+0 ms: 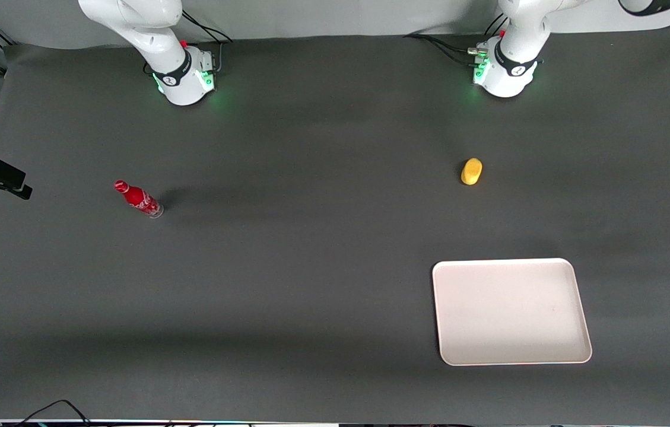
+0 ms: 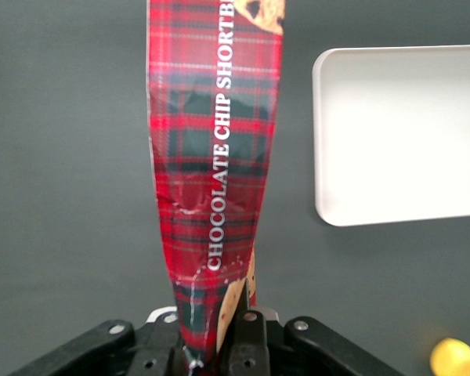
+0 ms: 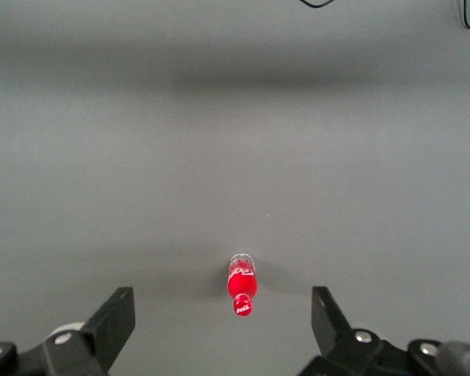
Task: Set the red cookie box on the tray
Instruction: 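Close the left gripper on the cookie box end and lift it, then carry the held cookie box over the white tray and lower it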
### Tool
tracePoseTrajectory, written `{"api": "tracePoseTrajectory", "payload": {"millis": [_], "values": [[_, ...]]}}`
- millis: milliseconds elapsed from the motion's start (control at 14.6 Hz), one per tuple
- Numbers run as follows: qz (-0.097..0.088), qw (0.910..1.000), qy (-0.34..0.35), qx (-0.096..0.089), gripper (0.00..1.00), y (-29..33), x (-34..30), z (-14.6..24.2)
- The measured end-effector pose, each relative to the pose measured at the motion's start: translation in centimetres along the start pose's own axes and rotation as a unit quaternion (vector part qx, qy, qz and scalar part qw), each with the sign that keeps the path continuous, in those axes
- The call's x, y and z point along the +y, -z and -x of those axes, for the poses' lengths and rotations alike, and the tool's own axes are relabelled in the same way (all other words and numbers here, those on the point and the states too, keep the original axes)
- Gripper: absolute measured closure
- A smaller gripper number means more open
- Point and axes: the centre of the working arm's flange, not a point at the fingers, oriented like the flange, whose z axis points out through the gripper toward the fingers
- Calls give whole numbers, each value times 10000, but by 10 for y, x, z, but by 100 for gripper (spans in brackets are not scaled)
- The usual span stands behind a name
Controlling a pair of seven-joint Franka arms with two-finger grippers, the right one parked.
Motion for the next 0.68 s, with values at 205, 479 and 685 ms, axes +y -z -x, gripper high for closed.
{"api": "tracePoseTrajectory", "payload": {"millis": [205,479,685], "values": [[63,9997,163,-180,81,45,57,0],[-149,9987,393,-305,81,56,148,-21],[-249,9989,357,-154,81,40,191,-41]]}}
